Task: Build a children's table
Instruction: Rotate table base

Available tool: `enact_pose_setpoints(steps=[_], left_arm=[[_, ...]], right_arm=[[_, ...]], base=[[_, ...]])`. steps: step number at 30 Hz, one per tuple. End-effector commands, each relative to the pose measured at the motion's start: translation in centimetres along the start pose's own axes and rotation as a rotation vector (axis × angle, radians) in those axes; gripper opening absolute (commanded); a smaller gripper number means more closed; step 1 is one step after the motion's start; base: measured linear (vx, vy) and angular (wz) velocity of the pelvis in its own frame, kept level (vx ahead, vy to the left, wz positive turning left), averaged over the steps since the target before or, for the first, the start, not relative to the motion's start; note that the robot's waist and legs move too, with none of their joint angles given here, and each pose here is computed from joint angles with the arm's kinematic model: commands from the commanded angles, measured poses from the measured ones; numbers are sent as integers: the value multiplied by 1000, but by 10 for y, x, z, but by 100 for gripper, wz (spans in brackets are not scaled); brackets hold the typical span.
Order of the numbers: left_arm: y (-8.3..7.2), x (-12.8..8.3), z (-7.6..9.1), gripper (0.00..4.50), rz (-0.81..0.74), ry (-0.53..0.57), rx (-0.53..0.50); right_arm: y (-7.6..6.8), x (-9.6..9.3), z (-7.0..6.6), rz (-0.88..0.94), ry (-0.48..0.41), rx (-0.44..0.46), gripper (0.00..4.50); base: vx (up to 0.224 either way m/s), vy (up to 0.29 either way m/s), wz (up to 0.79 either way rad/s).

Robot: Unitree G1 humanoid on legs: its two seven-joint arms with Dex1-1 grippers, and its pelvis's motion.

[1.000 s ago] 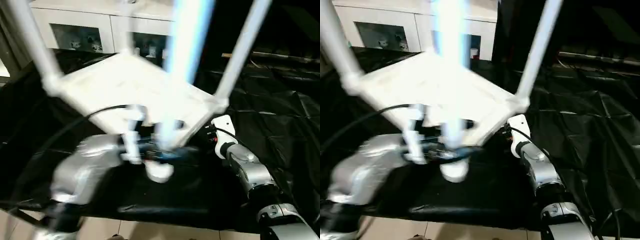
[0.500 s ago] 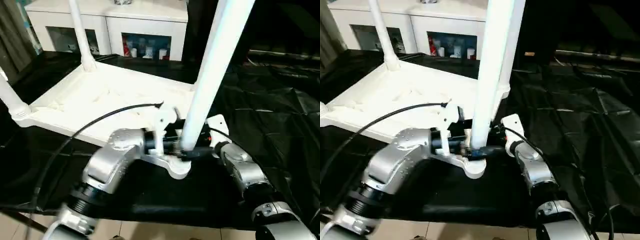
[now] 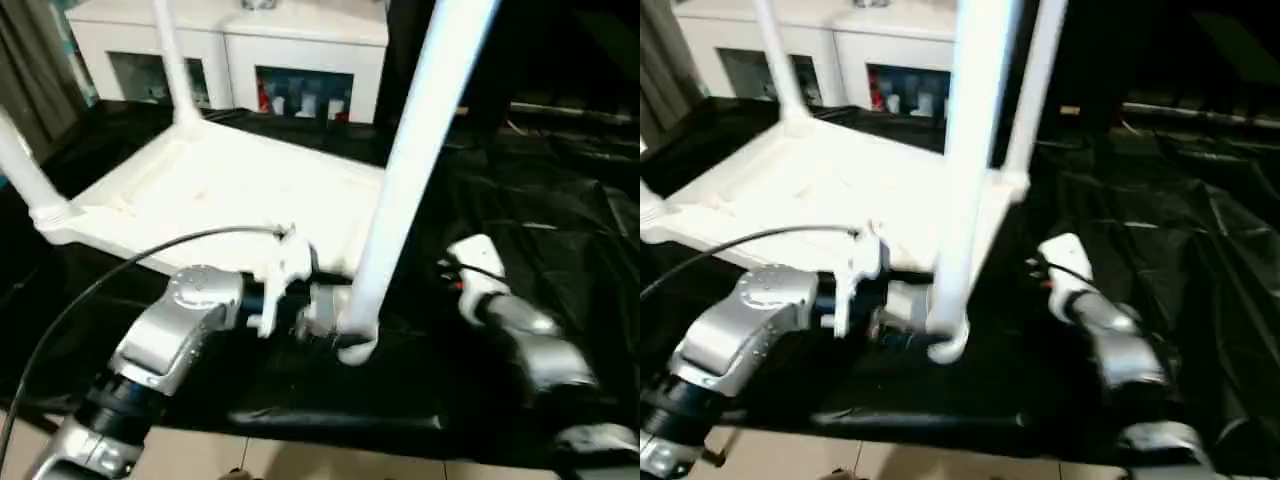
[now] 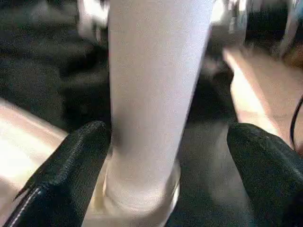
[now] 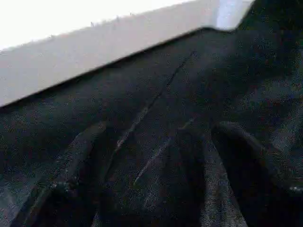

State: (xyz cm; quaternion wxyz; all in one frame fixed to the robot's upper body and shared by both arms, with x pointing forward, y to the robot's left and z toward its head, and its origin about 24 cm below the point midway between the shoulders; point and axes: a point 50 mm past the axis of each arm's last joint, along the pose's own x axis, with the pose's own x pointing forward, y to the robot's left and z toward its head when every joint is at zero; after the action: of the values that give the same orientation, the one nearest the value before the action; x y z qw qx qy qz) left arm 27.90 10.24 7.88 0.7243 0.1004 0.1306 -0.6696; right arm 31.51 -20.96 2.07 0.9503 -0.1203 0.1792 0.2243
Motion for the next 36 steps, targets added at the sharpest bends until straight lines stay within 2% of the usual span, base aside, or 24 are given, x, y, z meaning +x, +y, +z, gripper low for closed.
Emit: enact_pose_setpoints(steps=[1, 2, 5, 6, 7, 8, 12, 13, 18, 20, 22, 25, 30, 31, 33, 36], left_arm=[[22, -6, -1, 429, 79, 99, 103], [22, -6, -1, 429, 79, 99, 103], [33, -12, -3, 410, 77, 180, 143], [33, -12, -3, 408, 74, 184, 144], [37, -15, -4, 390, 59, 213, 151], [38, -15, -4, 375, 56, 218, 154], [40, -18, -7, 363, -23, 262, 143], [40, -19, -8, 344, -53, 279, 136], [45, -18, -10, 313, -44, 303, 160], [51, -15, -13, 285, 4, 310, 191], [53, -14, -13, 285, 12, 309, 196], [55, -14, -16, 250, 10, 331, 194], [55, -16, -23, 232, 2, 371, 189], [57, -17, -24, 203, 8, 373, 192], [58, -17, -24, 198, 16, 364, 178], [58, -17, -26, 162, 27, 364, 138]], right_arm=[[8, -11, 14, 191, -46, -100, 368], [8, -11, 14, 191, -46, -100, 368], [15, -28, 19, 382, -33, -167, 368], [15, -29, 19, 393, -31, -171, 368], [17, -39, 22, 473, -17, -198, 368], [18, -41, 22, 487, -15, -202, 368], [19, -53, 27, 566, -1, -231, 368], [18, -56, 27, 575, 7, -239, 368], [17, -58, 28, 575, 20, -247, 368], [22, -62, 29, 616, 30, -247, 368], [25, -64, 29, 639, 41, -250, 368], [25, -65, 24, 648, 89, -297, 368], [24, -63, 26, 629, 73, -295, 368], [25, -62, 27, 620, 66, -292, 368], [25, -61, 27, 614, 67, -295, 368], [24, -58, 26, 591, 75, -310, 368]], base=[[0, 0, 0], [0, 0, 0], [0, 0, 0], [0, 0, 0], [0, 0, 0], [0, 0, 0], [0, 0, 0], [0, 0, 0], [0, 0, 0], [0, 0, 0], [0, 0, 0], [0, 0, 0], [0, 0, 0], [0, 0, 0], [0, 0, 0], [0, 0, 0]])
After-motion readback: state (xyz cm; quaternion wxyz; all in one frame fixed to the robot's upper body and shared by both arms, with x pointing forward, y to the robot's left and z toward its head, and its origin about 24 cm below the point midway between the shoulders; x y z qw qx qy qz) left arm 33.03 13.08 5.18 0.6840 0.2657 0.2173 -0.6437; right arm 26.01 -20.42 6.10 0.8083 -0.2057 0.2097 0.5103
